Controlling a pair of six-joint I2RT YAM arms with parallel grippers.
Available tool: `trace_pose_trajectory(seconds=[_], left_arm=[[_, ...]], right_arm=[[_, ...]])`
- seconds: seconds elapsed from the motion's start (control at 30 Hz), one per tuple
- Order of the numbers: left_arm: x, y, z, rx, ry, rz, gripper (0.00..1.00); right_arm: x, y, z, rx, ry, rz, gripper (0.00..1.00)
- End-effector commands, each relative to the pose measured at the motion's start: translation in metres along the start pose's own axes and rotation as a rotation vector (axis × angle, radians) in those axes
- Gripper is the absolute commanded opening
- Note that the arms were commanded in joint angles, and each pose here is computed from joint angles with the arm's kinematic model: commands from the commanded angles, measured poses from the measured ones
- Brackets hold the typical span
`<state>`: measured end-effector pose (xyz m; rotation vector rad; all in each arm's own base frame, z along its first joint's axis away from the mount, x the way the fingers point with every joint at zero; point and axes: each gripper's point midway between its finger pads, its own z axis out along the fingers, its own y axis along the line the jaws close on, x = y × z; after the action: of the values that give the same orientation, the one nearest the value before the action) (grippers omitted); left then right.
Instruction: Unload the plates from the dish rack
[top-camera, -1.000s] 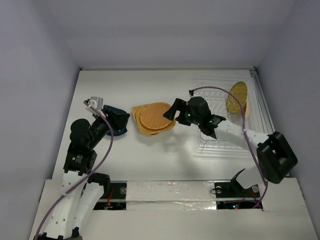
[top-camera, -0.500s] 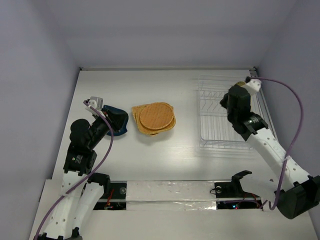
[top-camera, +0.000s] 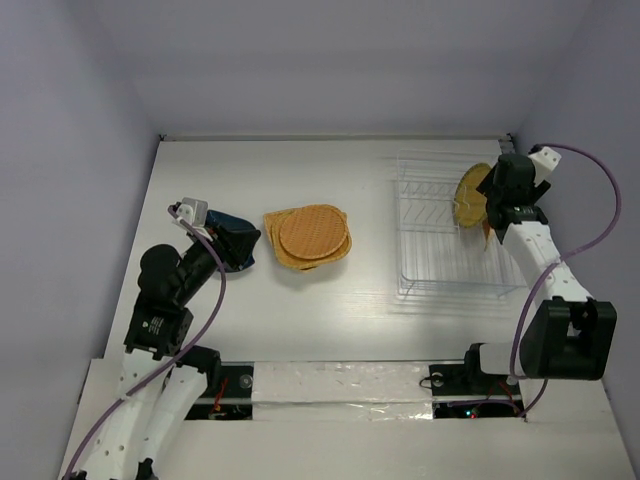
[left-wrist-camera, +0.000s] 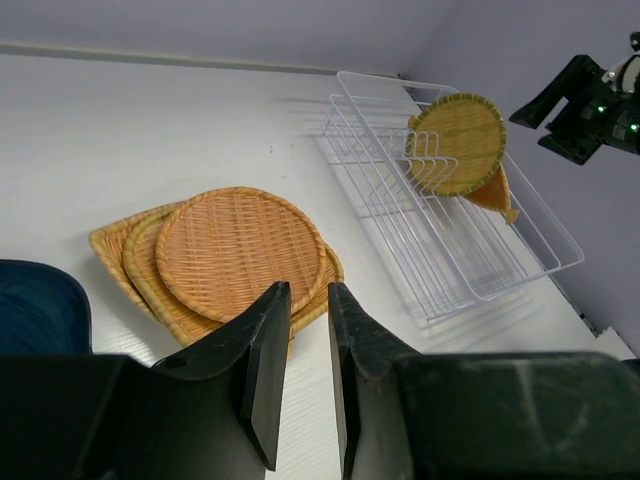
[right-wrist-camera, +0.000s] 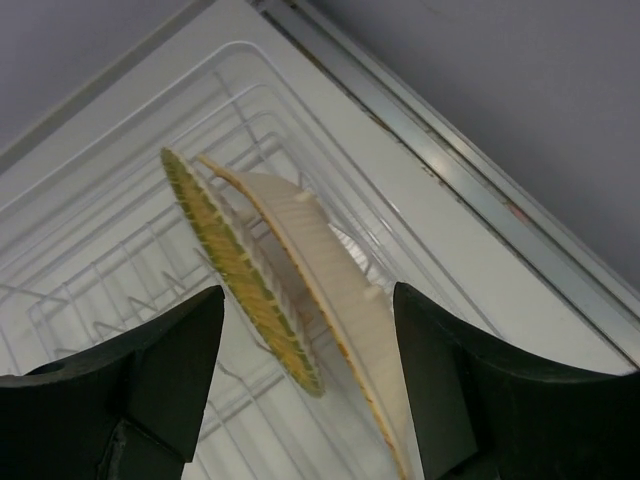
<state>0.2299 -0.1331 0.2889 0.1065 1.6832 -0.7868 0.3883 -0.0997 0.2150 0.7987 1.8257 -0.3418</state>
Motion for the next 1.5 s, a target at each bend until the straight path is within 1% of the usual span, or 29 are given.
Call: trace_pose_trajectory(seconds=[0.0, 0.03, 0.07, 0.23, 0.37, 0.4, 0.47, 0.5, 0.53, 0.57, 0.67, 0.8, 0.87, 0.9, 0.97, 1.0, 1.07, 1.13, 1.2, 1.23, 1.3, 1.33, 1.4, 1.47], left_arm=[[-0.021, -0.016, -0.006, 0.040, -0.062, 0.035, 0.19], [-0.021, -0.017, -0.006, 0.041, -0.063, 0.038, 0.20], [-0.021, -0.019, -0.007, 0.049, -0.061, 0.040, 0.20], [-0.023, -0.024, -0.010, 0.059, -0.069, 0.050, 0.20], [-0.025, -0.025, -0.013, 0.053, -0.077, 0.055, 0.20], [-0.026, -0.025, -0.013, 0.051, -0.081, 0.056, 0.20], [-0.025, -0.027, -0.014, 0.059, -0.080, 0.056, 0.20], [-0.026, -0.028, -0.015, 0.059, -0.084, 0.057, 0.20], [-0.026, -0.028, -0.015, 0.060, -0.086, 0.058, 0.20], [-0.026, -0.028, -0.015, 0.060, -0.087, 0.058, 0.20], [-0.026, -0.031, -0.016, 0.071, -0.087, 0.058, 0.20], [-0.027, -0.032, -0.017, 0.075, -0.093, 0.060, 0.20], [-0.027, -0.032, -0.017, 0.076, -0.095, 0.060, 0.21], [-0.028, -0.032, -0.018, 0.077, -0.097, 0.061, 0.21], [-0.028, -0.032, -0.018, 0.076, -0.099, 0.060, 0.21], [-0.028, -0.032, -0.018, 0.076, -0.098, 0.060, 0.21], [-0.028, -0.032, -0.019, 0.075, -0.100, 0.061, 0.21], [-0.028, -0.032, -0.018, 0.076, -0.099, 0.060, 0.21], [-0.027, -0.032, -0.018, 0.074, -0.097, 0.059, 0.21], [-0.027, -0.031, -0.018, 0.072, -0.098, 0.059, 0.21], [-0.027, -0.032, -0.017, 0.074, -0.095, 0.059, 0.21], [-0.027, -0.031, -0.017, 0.072, -0.095, 0.058, 0.21], [-0.027, -0.031, -0.017, 0.072, -0.093, 0.058, 0.21], [-0.026, -0.030, -0.016, 0.069, -0.090, 0.057, 0.21]], right_arm=[[-0.028, 0.034, 0.002, -0.136, -0.073, 0.029, 0.73], [-0.023, 0.029, 0.006, -0.096, -0.048, 0.008, 0.73], [-0.027, 0.026, 0.010, -0.077, -0.050, 0.005, 0.73], [-0.005, 0.020, 0.036, -0.034, -0.006, -0.045, 0.71], [0.003, 0.020, 0.049, -0.025, 0.018, -0.084, 0.64], [0.004, 0.021, 0.050, -0.023, 0.020, -0.087, 0.60], [0.003, 0.023, 0.051, -0.034, 0.017, -0.097, 0.45], [0.001, 0.022, 0.051, -0.030, 0.016, -0.099, 0.40], [-0.001, 0.021, 0.049, -0.024, 0.013, -0.097, 0.33], [-0.003, 0.020, 0.048, -0.024, 0.009, -0.099, 0.24], [-0.009, 0.016, 0.043, -0.008, 0.006, -0.110, 0.23], [-0.015, 0.015, 0.041, 0.002, 0.014, -0.136, 0.24], [-0.014, 0.015, 0.038, 0.008, 0.020, -0.162, 0.23], [-0.015, 0.018, 0.036, 0.008, 0.015, -0.169, 0.21], [-0.017, 0.019, 0.032, 0.014, 0.013, -0.188, 0.11], [-0.017, 0.023, 0.028, 0.007, 0.011, -0.200, 0.11], [-0.024, 0.030, 0.020, 0.009, -0.015, -0.226, 0.02], [-0.031, 0.031, 0.013, 0.034, -0.039, -0.245, 0.00], [-0.039, 0.040, -0.001, 0.036, -0.081, -0.270, 0.00], [-0.046, 0.033, -0.008, 0.098, -0.117, -0.278, 0.00], [-0.056, 0.038, -0.028, 0.142, -0.173, -0.308, 0.00], [-0.063, 0.032, -0.035, 0.197, -0.200, -0.310, 0.00], [-0.070, 0.032, -0.045, 0.209, -0.224, -0.314, 0.00], [-0.079, 0.031, -0.055, 0.200, -0.246, -0.275, 0.00]])
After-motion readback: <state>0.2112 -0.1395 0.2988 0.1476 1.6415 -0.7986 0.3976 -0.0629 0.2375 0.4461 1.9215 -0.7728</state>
